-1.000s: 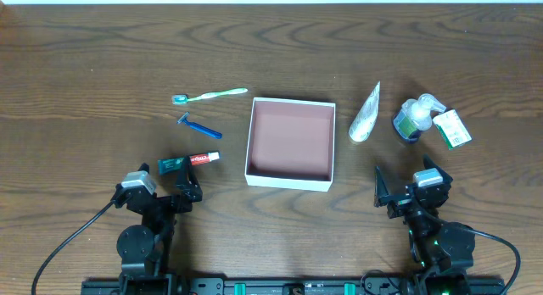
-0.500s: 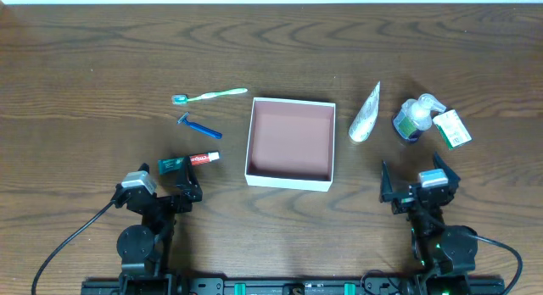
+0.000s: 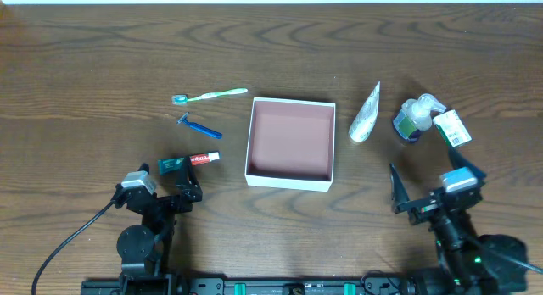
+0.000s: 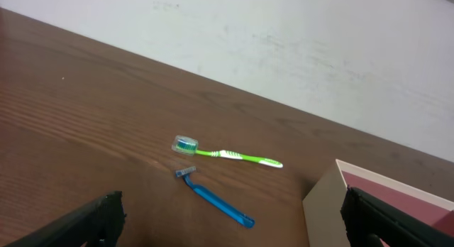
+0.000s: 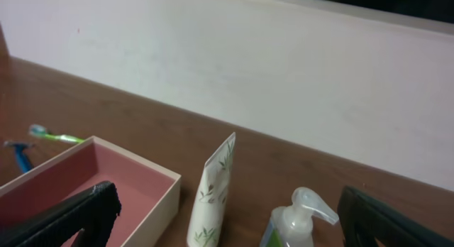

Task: Pack container
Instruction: 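Move the right gripper up over the white conditioner tube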

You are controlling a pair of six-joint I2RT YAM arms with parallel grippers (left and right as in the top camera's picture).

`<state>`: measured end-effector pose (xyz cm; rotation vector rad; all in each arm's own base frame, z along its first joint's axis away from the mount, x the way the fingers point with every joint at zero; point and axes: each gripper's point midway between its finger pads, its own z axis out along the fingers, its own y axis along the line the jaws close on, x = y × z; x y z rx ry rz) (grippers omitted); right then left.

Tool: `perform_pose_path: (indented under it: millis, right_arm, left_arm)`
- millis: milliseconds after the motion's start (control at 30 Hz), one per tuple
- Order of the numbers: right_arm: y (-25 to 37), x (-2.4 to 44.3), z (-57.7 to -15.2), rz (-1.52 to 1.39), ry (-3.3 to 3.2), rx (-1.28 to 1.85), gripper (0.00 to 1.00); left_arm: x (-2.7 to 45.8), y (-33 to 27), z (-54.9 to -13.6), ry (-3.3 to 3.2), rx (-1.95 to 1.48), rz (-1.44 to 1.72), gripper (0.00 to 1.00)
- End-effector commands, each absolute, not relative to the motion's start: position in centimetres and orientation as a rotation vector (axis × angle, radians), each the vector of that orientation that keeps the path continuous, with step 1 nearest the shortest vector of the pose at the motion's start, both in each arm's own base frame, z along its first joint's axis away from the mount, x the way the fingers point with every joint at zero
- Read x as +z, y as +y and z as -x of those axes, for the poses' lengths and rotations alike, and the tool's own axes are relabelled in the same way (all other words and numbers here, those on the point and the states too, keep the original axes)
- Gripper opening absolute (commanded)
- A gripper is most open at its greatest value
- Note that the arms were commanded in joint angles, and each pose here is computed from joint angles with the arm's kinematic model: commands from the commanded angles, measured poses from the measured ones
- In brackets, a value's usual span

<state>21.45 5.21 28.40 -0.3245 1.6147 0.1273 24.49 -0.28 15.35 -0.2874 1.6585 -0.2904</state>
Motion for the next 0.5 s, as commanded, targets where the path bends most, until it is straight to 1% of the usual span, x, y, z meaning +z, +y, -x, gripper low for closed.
perform_pose_path:
  millis: [0, 133, 233, 467]
  right_arm:
    - [5.8, 29.3, -22.1, 0.360, 1.680, 0.159, 0.99]
    - [6.9, 30.1, -22.8, 0.405, 1.710, 0.221, 0.99]
    - [7.5, 29.5, -23.2, 0.417, 1.737, 0.268, 0.99]
    - [8.7, 29.7, -22.8, 0.471, 1.722, 0.336, 0.99]
  left_arm:
    - [13.7, -0.5, -24.4, 1.710, -0.293, 0.284, 0.98]
    - [13.7, -0.5, -24.4, 1.710, -0.293, 0.284, 0.98]
    - [13.7, -0.5, -24.4, 1.710, -0.293, 0.284, 0.98]
    - [13.7, -0.5, -24.4, 1.711, -0.293, 0.284, 0.98]
